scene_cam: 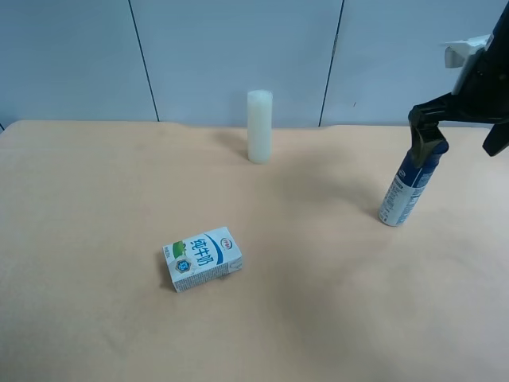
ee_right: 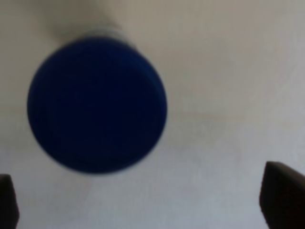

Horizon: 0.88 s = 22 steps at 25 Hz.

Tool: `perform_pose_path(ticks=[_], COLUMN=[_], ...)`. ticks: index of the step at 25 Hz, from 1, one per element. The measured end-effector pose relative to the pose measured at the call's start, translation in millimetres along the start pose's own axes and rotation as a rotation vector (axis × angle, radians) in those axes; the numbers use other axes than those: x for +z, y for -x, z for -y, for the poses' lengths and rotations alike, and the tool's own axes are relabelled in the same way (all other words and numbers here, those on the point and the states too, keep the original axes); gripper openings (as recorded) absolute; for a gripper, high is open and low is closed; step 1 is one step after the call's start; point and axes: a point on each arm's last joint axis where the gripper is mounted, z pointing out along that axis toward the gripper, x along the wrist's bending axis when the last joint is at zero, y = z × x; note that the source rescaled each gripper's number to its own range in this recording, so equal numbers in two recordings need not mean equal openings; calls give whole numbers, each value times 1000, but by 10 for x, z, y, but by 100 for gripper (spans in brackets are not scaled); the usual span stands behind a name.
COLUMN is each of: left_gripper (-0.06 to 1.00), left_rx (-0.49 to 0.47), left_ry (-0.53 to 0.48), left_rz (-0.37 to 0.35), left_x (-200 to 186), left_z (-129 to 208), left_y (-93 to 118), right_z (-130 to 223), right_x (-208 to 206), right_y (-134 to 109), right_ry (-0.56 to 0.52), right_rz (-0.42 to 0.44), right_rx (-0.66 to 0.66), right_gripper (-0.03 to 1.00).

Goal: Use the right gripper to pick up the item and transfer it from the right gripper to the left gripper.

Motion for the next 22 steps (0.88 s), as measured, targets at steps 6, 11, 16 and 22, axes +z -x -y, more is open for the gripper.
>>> perform_pose_path(ticks=[6, 11, 16, 22], left_gripper=[100, 100, 100, 100], left_rx=[0, 0, 0, 0], left_ry=[0, 0, 0, 0], left_rz=[0, 0, 0, 0], left_x=[0, 0, 0, 0], left_z=[0, 0, 0, 0], left_y=[0, 0, 0, 0], right_z=[-100, -173, -234, -242], right_x=[118, 264, 395, 407], right_y=[-10, -65, -88, -91], right_ry=[41, 43, 47, 51], right_rz=[-3, -53, -68, -71], right_rx=[-5, -6, -10, -9], right_gripper=[100, 100, 100, 82])
